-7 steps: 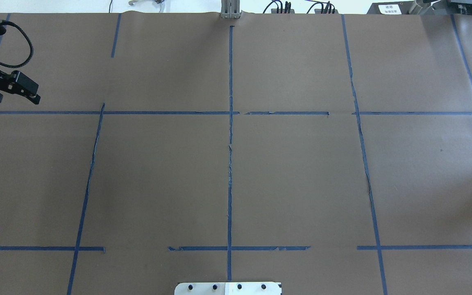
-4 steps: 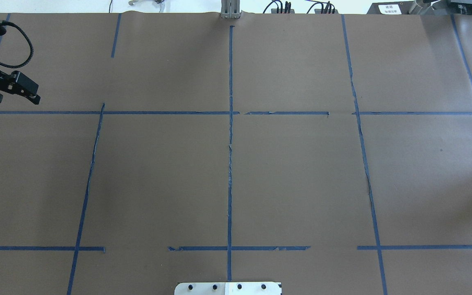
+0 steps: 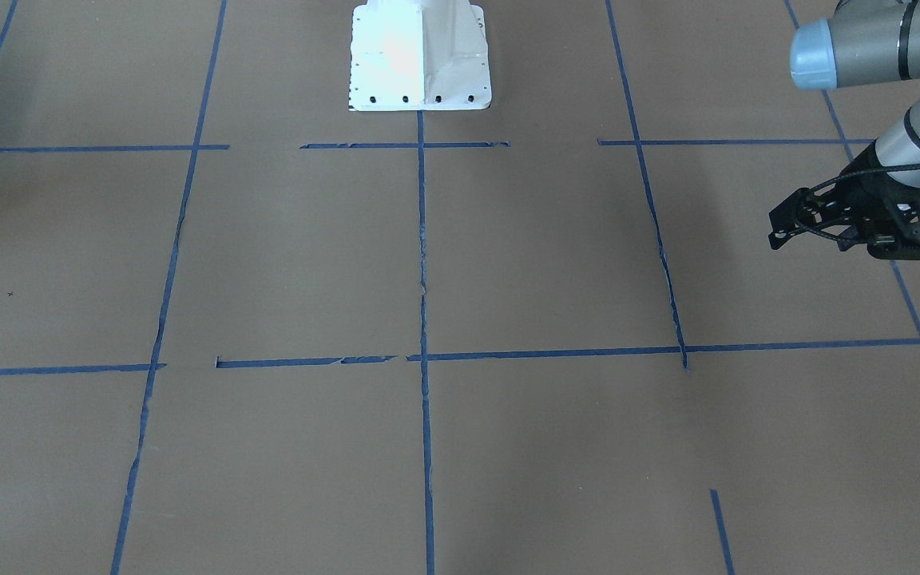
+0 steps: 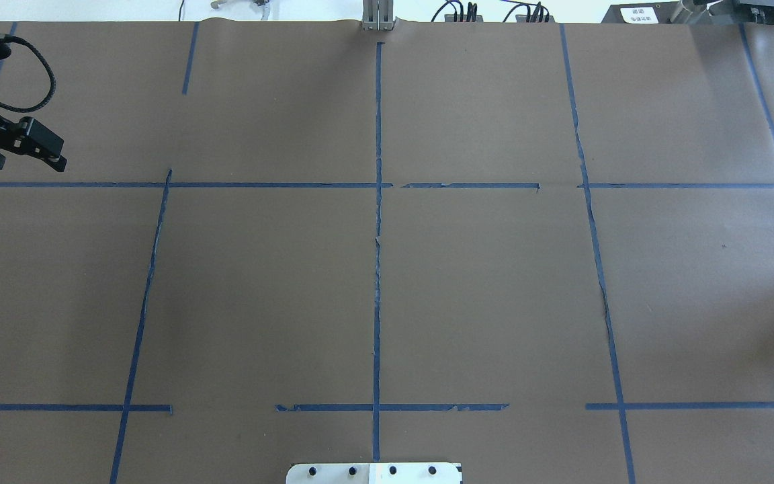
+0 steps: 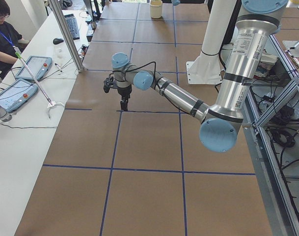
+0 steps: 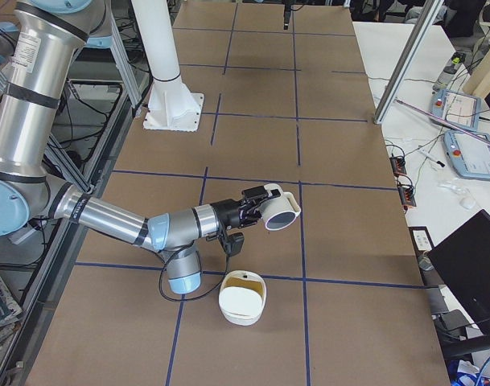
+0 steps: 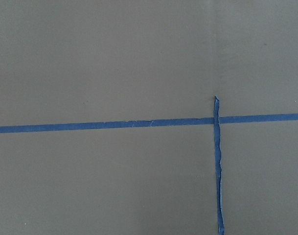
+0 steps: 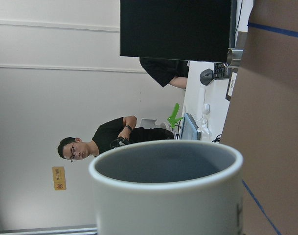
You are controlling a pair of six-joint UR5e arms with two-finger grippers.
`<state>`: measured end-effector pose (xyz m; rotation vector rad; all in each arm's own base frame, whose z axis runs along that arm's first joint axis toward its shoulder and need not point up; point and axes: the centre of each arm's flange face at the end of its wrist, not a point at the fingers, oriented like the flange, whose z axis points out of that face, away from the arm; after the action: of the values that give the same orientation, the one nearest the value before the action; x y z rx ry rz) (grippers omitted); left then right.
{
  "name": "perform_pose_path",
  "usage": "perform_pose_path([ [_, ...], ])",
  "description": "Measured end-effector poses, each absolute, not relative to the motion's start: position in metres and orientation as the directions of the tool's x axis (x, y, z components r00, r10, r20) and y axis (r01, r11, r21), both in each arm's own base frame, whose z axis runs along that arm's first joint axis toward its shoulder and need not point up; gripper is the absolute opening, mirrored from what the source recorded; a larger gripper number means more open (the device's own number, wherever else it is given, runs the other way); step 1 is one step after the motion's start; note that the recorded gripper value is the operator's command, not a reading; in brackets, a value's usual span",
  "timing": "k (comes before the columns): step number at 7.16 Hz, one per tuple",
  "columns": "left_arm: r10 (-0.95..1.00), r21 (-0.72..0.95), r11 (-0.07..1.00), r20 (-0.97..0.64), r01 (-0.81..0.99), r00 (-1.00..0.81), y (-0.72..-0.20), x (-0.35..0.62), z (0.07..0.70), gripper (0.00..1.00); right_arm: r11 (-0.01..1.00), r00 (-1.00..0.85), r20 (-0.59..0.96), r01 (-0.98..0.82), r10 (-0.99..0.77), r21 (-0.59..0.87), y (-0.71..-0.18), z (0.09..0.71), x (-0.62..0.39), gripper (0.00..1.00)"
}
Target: Left arm hands cup to right arm to dump lemon
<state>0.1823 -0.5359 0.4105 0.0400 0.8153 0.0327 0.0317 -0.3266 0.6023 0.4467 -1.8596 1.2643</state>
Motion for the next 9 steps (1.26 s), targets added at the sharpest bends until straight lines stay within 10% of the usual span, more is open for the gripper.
perform_pose_path([
  [9,0.089,0.075,0.996,-0.711,-0.05,0.697,-0.53,0.207,0.406,1.0,0.644,0.188,0.98,-0.743,-0.062,0.183,-0.454,0.444,-0.082,0.03],
])
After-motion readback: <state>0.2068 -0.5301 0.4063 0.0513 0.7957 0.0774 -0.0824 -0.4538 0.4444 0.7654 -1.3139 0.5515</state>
